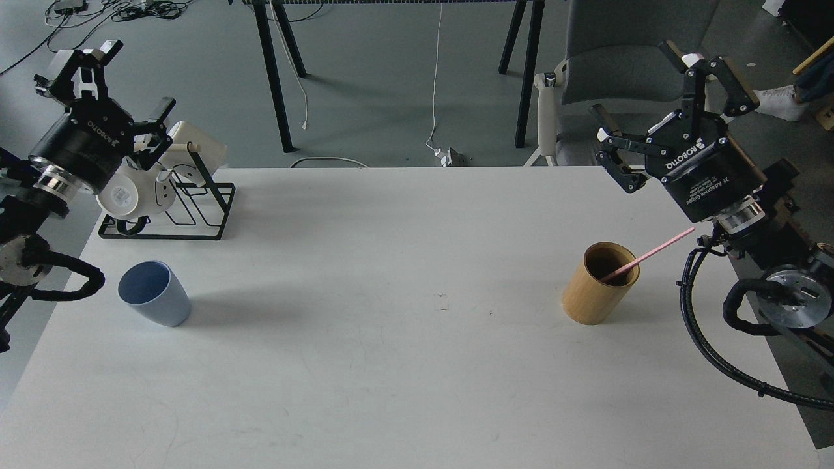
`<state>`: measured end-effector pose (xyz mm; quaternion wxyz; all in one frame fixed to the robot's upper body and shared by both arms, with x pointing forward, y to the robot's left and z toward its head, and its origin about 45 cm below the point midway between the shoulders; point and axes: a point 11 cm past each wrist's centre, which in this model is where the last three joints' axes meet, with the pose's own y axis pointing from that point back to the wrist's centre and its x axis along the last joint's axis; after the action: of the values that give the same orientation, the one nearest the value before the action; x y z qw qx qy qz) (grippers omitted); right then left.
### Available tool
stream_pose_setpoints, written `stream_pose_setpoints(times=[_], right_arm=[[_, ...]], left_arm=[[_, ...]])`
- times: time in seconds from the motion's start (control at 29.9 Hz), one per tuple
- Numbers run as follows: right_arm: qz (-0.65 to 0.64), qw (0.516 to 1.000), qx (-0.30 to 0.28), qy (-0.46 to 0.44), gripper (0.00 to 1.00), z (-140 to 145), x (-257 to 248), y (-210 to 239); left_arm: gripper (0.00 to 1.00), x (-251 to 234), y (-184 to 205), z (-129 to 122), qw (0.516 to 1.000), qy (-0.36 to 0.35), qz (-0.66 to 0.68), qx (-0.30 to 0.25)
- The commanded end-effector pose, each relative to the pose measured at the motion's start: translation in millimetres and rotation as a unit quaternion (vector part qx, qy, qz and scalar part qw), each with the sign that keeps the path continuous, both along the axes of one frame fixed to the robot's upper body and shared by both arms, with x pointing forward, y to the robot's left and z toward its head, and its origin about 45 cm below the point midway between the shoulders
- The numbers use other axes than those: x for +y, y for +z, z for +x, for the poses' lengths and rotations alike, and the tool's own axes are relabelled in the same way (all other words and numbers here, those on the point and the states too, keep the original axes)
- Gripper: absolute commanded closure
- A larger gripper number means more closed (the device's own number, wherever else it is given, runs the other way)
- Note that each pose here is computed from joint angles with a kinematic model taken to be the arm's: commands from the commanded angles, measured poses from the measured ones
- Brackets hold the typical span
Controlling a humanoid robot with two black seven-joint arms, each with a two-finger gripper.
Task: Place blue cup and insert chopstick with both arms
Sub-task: 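Lower the left arm from the raised pose toward the table edge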
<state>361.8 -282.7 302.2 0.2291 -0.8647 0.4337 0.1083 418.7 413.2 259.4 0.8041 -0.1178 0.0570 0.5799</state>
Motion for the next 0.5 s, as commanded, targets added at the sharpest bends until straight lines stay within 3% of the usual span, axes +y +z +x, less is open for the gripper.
stream_pose_setpoints(times=[0.0,0.27,0.37,0.47], right_arm=[[0.004,1.0,0.001,0.002,0.04,0,3,-2],[0.003,1.0,0.002,0.001,0.04,0,2,-2],[0.002,1.0,0.004,0.001,0.04,-1,2,-4],[0.006,1.0,0.002,-0.001,0.04,-1,1,-3]], left_arm=[[0.01,8,-2,-2,1.0,0.015,-0.015,0.003],[0.01,23,18,3,0.998,0.039,-0.033,-0.021],[0.01,-2,17,16,0.998,0.022,-0.047,-0.028],[0.01,-16,44,31,0.996,0.01,-0.06,-0.06]])
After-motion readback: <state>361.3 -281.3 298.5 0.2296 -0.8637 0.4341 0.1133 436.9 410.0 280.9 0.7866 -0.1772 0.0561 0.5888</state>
